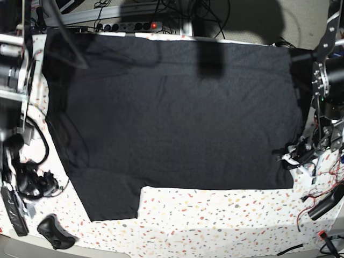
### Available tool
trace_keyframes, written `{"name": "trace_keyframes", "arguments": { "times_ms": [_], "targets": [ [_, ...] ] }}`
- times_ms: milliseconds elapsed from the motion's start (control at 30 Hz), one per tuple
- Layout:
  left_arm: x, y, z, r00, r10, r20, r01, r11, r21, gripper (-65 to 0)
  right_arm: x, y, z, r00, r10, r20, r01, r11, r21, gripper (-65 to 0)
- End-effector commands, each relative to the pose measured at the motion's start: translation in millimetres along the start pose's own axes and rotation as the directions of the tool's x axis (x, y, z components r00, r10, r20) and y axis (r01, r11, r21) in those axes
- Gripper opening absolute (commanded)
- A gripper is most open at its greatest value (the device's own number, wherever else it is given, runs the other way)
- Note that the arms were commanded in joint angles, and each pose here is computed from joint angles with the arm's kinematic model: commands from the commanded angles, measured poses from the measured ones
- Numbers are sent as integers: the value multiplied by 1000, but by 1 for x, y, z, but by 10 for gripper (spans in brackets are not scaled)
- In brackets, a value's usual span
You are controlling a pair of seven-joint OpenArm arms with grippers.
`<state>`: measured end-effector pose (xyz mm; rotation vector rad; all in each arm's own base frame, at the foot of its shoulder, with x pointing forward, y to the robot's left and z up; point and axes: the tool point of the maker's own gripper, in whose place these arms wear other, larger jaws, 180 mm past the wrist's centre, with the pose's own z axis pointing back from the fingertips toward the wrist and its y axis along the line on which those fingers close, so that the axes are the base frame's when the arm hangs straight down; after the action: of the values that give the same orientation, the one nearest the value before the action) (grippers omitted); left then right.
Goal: Fold the T-shirt properly
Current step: 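Grasp the hem corner with left gripper and the side edge with right gripper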
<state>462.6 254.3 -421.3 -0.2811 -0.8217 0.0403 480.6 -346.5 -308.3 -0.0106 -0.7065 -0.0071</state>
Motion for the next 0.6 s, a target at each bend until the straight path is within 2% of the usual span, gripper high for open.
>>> {"name": "trace_keyframes", "arguments": {
  "times_ms": [0, 67, 167, 400, 567],
  "targets": [
    [18, 3, 3, 1000, -14, 27, 13, 1000, 6, -650, 27, -10, 9, 999, 1, 49, 0, 1000, -14, -351],
    [18, 3, 3, 1000, -14, 26, 13, 1000, 6, -650, 28, -13, 1, 998, -18, 56, 19, 1000, -17, -311],
    [18, 3, 3, 1000, -14, 27, 13, 1000, 6, -650, 19, -16, -8, 998, -27, 56, 28, 999, -25, -304],
    [18, 3, 3, 1000, -14, 27, 13, 1000, 6, -650, -19, 4, -28, 996, -25, -85, 25, 1000, -10, -305],
    [18, 3, 3, 1000, -13, 27, 13, 1000, 6, -650, -35, 7, -37, 989, 10, -149, -23, 996, -88, -305]
  ]
}}
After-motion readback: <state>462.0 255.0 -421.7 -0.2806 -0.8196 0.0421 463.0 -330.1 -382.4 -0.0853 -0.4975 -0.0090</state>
